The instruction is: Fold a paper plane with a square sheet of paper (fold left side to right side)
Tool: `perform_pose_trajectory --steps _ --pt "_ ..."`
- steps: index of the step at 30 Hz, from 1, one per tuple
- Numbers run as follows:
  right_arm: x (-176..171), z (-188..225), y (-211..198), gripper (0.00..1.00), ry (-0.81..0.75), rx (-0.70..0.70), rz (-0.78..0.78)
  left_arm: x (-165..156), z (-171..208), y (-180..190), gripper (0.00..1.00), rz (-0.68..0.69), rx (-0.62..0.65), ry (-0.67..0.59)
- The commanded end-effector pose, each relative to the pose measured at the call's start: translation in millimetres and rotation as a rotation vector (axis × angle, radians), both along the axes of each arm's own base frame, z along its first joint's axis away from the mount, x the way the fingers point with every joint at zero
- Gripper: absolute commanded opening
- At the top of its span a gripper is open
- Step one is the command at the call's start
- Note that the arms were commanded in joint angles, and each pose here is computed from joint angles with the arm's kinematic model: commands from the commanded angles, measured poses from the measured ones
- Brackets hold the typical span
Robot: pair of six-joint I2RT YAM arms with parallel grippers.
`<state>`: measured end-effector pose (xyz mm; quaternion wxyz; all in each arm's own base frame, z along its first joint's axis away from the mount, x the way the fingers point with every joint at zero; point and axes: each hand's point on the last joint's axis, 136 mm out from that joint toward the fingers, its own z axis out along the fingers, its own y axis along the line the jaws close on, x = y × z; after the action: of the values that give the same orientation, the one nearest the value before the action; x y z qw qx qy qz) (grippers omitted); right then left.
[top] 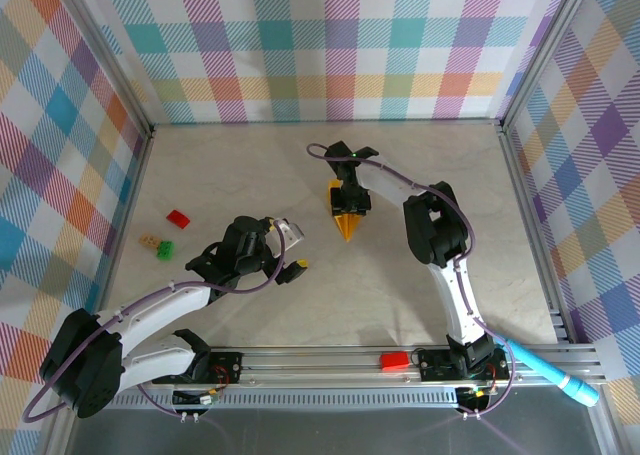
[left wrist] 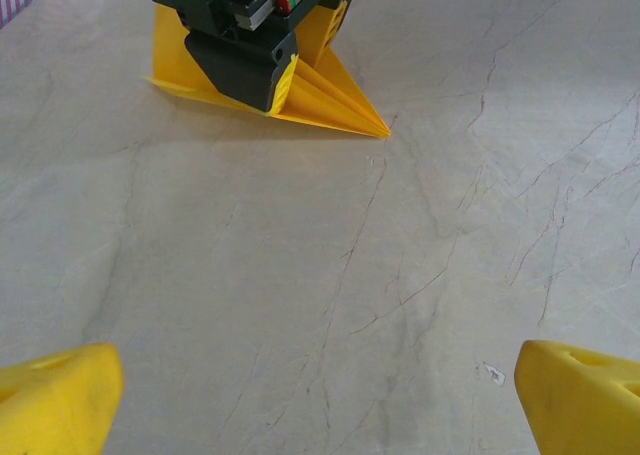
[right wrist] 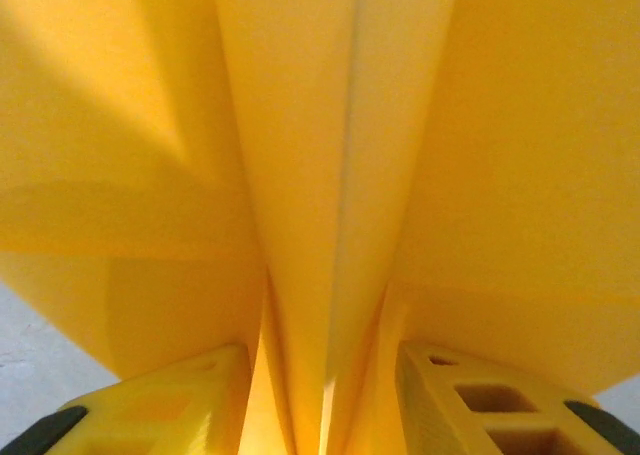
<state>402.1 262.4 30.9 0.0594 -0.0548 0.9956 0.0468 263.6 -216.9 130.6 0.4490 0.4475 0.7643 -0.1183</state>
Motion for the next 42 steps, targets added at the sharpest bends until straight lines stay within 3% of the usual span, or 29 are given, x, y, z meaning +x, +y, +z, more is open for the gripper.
perform_pose_trajectory --steps 1,22,24,33,40,42 --pt "-7 21 2 0.43 -0.004 0.026 0.010 0 13 -5 1.00 -0.023 -0.012 -0.035" --pt "-20 58 -5 0.47 -0.051 0.031 0.020 -1 14 -5 1.00 -0.026 -0.012 -0.037" --pt "-23 64 -8 0.51 -0.068 0.035 0.023 -1 13 -5 1.00 -0.025 -0.009 -0.036" --pt "-38 110 -55 0.84 -0.275 -0.017 0.039 0 12 -5 1.00 -0.026 -0.009 -0.036" --pt "-53 127 -103 1.00 -0.417 -0.041 0.002 3 12 -1 1.00 -0.009 0.008 -0.053" --pt "-58 128 -122 0.99 -0.453 -0.027 -0.042 4 12 1 1.00 -0.001 0.017 -0.063"
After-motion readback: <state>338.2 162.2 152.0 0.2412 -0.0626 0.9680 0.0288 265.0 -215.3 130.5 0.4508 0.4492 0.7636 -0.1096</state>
